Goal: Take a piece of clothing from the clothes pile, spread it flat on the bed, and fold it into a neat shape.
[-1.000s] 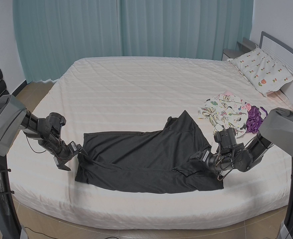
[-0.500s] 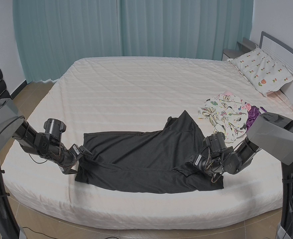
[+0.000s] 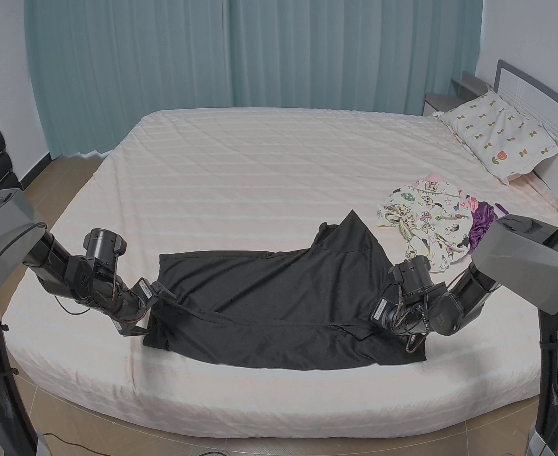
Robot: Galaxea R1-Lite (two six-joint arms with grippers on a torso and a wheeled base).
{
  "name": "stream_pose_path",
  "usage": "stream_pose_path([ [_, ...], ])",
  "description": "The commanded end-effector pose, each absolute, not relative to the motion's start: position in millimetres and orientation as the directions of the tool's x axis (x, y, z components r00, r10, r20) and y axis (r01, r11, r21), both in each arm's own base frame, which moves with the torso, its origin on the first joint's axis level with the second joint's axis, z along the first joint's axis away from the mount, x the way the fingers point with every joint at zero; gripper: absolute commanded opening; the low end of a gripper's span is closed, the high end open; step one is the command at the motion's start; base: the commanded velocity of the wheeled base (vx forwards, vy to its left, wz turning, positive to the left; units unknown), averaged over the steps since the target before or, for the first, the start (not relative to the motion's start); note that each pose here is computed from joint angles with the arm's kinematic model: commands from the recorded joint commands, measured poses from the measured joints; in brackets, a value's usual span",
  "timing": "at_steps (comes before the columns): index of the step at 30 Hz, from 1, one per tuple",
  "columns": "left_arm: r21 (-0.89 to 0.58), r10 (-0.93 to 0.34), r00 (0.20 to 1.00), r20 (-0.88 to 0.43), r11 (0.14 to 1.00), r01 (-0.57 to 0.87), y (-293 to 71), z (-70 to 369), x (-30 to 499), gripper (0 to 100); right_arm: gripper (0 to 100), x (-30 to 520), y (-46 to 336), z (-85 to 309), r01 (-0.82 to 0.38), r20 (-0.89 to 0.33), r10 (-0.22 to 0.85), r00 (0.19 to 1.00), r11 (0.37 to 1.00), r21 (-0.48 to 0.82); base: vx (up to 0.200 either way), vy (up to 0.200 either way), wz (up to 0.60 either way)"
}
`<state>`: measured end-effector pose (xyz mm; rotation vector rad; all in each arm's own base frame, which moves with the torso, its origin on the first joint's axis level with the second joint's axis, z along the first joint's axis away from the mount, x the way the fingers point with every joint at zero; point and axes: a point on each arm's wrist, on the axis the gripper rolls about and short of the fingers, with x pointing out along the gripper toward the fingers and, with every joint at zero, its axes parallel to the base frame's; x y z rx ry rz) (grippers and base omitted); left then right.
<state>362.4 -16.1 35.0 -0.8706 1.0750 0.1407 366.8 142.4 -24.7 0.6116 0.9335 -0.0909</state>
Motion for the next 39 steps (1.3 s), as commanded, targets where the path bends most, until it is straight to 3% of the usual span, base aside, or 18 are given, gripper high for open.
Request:
stream_pose_path([
  [1,-0.547,-0.3,0.491,-0.818,0.671,-0.5,-17,32,360,100,0,358,141,-6,0.316,-0.759,0.195,0.621,0.824,0.47,0.0,0.0,0.0],
  [11,-0.544,-0.305,0.484,-0.82,0.678,-0.495,-22,32,359,100,0,354,145,19,0.287,-0.745,0.219,0.631,0.826,0.486,0.0,0.0,0.0],
  [12,-0.544,-0.305,0.483,-0.821,0.678,-0.495,-22,31,358,100,100,354,145,20,0.286,-0.743,0.219,0.632,0.825,0.487,0.0,0.0,0.0],
  [17,-0.543,-0.305,0.481,-0.822,0.678,-0.496,-22,31,358,100,100,348,147,24,0.28,-0.743,0.225,0.63,0.827,0.487,0.0,0.0,0.0],
  [27,-0.54,-0.305,0.478,-0.824,0.678,-0.499,-22,30,357,100,100,352,150,-7,0.315,-0.783,0.197,0.59,0.837,0.448,0.0,0.0,0.0],
  [35,-0.54,-0.305,0.478,-0.824,0.678,-0.499,-22,30,357,100,100,368,153,-19,0.352,-0.767,0.171,0.618,0.813,0.464,0.0,0.0,0.0],
  [36,-0.54,-0.305,0.478,-0.824,0.679,-0.498,-22,30,357,100,0,373,152,-22,0.362,-0.764,0.162,0.624,0.807,0.467,0.0,0.0,0.0],
  [39,-0.54,-0.305,0.478,-0.824,0.678,-0.499,-22,30,357,100,0,374,153,-23,0.364,-0.763,0.16,0.626,0.806,0.467,0.0,0.0,0.0],
])
